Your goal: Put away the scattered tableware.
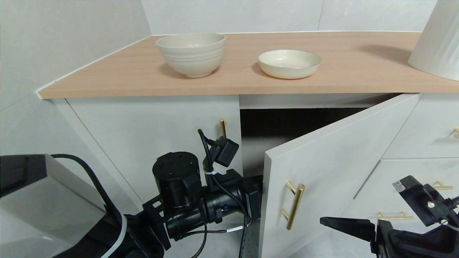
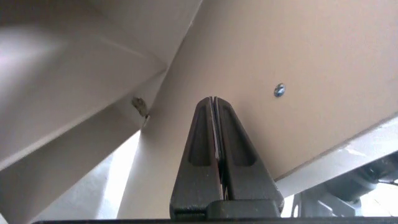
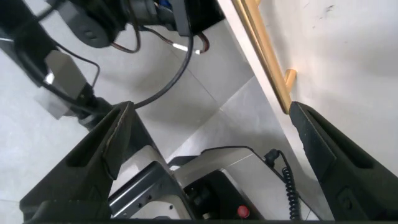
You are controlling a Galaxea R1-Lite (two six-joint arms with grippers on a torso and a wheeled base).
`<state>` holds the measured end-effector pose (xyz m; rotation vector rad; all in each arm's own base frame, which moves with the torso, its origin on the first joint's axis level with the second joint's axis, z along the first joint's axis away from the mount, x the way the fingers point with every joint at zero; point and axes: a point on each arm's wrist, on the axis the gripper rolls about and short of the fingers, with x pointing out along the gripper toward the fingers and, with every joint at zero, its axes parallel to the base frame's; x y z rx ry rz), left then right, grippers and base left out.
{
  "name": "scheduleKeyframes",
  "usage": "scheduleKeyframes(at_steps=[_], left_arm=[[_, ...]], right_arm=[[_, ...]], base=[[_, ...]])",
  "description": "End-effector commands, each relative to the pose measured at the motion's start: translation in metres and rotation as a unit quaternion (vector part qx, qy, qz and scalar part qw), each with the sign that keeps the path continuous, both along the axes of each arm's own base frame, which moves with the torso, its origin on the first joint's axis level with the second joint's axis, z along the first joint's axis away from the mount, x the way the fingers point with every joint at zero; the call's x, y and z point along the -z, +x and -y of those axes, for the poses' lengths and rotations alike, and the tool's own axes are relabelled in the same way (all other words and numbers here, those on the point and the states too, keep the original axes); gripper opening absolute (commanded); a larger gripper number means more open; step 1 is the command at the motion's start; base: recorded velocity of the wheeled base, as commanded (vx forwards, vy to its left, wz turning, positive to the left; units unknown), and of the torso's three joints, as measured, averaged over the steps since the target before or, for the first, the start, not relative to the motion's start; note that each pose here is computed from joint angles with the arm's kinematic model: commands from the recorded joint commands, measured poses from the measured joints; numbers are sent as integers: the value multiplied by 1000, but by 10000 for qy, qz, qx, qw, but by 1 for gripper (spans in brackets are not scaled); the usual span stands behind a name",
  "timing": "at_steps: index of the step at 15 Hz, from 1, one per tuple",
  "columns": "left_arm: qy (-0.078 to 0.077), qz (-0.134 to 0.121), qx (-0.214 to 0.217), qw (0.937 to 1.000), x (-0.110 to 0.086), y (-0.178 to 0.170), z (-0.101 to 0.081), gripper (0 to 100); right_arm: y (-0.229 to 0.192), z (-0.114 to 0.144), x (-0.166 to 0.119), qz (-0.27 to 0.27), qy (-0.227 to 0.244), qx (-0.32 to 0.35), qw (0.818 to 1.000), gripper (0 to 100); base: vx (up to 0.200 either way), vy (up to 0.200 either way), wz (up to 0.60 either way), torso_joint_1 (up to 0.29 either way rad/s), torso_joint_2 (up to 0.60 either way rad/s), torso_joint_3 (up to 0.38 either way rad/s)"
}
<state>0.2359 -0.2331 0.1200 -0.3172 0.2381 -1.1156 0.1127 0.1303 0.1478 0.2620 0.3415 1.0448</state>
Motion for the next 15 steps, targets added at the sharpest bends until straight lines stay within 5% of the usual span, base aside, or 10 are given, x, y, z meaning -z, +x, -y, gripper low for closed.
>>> scheduleKeyframes(at_steps=[1, 15], left_arm=[[-8, 7, 32, 10000, -1, -2, 0, 0], [270, -265, 232, 9990, -9, 6, 29, 0]], right_arm=[[-5, 6, -4, 96, 107, 19, 9999, 100], [-4, 5, -2, 46, 67, 5, 10000, 100]], base=[[0, 0, 0, 0, 0, 0], [-43, 0, 0, 1, 1, 1]])
